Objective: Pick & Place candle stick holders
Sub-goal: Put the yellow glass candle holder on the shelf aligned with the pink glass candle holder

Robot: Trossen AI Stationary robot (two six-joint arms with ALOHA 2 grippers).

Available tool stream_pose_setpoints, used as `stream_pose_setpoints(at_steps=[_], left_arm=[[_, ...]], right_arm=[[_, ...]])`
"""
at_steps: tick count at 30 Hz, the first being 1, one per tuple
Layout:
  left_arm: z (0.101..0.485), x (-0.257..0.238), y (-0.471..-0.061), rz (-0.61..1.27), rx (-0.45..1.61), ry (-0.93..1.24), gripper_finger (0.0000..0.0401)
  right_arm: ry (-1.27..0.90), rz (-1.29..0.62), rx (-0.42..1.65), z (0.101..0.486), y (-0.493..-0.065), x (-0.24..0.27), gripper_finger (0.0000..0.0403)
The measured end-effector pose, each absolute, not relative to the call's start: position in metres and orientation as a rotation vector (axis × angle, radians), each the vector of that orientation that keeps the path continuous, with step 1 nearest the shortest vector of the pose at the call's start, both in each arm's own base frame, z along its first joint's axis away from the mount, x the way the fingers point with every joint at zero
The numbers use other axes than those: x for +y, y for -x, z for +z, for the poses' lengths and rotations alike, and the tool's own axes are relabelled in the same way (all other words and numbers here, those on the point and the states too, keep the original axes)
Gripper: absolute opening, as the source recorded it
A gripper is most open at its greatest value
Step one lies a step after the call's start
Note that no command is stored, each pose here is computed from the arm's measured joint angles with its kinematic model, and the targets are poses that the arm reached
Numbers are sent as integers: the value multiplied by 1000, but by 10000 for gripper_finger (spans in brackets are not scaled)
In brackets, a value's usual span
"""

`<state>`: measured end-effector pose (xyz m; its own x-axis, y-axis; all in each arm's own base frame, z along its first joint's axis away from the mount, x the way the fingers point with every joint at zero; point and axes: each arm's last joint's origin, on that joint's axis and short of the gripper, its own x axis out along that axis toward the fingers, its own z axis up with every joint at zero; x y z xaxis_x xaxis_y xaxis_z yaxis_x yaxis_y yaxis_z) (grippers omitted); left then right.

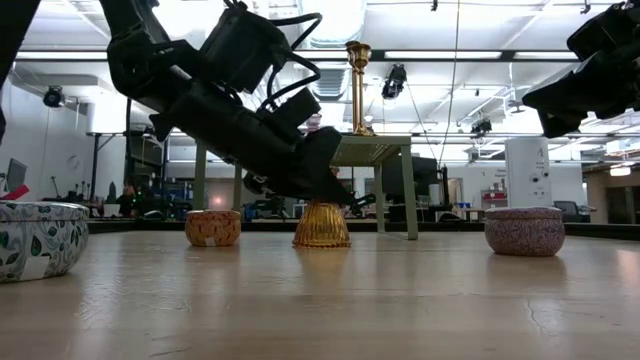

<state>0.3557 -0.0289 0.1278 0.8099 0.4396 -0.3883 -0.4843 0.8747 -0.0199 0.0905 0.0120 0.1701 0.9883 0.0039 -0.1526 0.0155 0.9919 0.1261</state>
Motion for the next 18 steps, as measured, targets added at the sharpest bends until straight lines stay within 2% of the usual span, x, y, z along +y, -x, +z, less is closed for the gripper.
stream_pose_setpoints(at_steps=[18], left_arm=[[136, -30, -355, 460, 362, 146, 134]], right_arm=[[-127, -5, 154, 170, -91, 12, 8]])
